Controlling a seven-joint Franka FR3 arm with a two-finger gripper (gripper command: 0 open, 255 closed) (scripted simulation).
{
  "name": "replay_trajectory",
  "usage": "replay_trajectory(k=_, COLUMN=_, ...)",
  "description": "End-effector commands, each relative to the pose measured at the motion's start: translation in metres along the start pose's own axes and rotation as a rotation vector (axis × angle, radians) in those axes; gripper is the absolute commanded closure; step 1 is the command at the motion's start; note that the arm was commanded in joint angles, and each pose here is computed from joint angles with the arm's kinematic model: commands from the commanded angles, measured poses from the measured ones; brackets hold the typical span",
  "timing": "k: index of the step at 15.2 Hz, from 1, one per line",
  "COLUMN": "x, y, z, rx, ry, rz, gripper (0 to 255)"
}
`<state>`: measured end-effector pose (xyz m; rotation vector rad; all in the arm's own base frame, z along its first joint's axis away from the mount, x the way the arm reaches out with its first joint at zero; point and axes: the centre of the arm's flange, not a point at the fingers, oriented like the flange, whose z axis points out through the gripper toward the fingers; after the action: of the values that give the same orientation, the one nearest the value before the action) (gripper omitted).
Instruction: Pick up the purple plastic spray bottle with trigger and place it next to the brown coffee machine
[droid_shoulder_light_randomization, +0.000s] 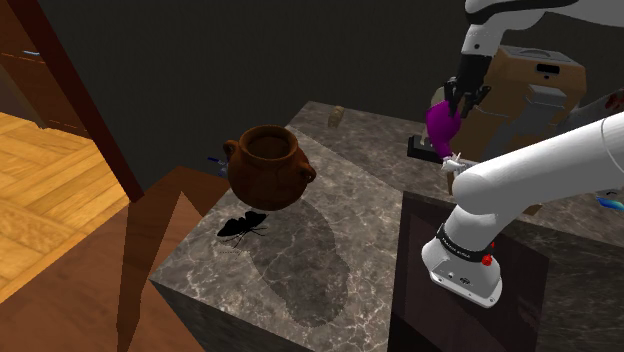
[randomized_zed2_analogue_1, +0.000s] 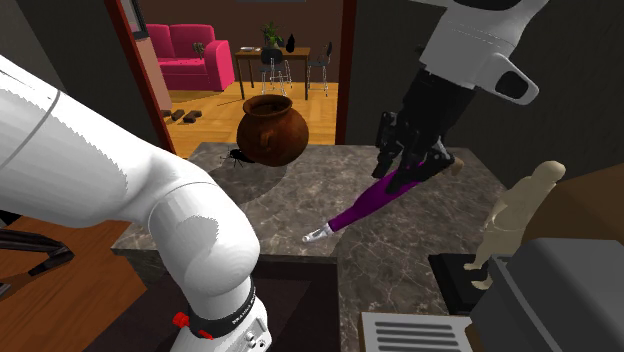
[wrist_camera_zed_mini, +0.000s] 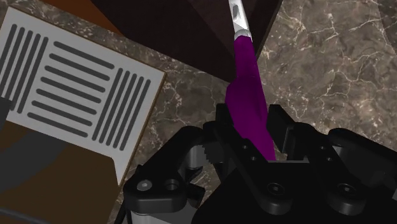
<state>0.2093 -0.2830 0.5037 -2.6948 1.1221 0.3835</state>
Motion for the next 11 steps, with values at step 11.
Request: replay_trajectory(k=11, x=0.02, y=0.005, z=0.061, rx=0.0, ry=0.001, rz=0.0, gripper=255)
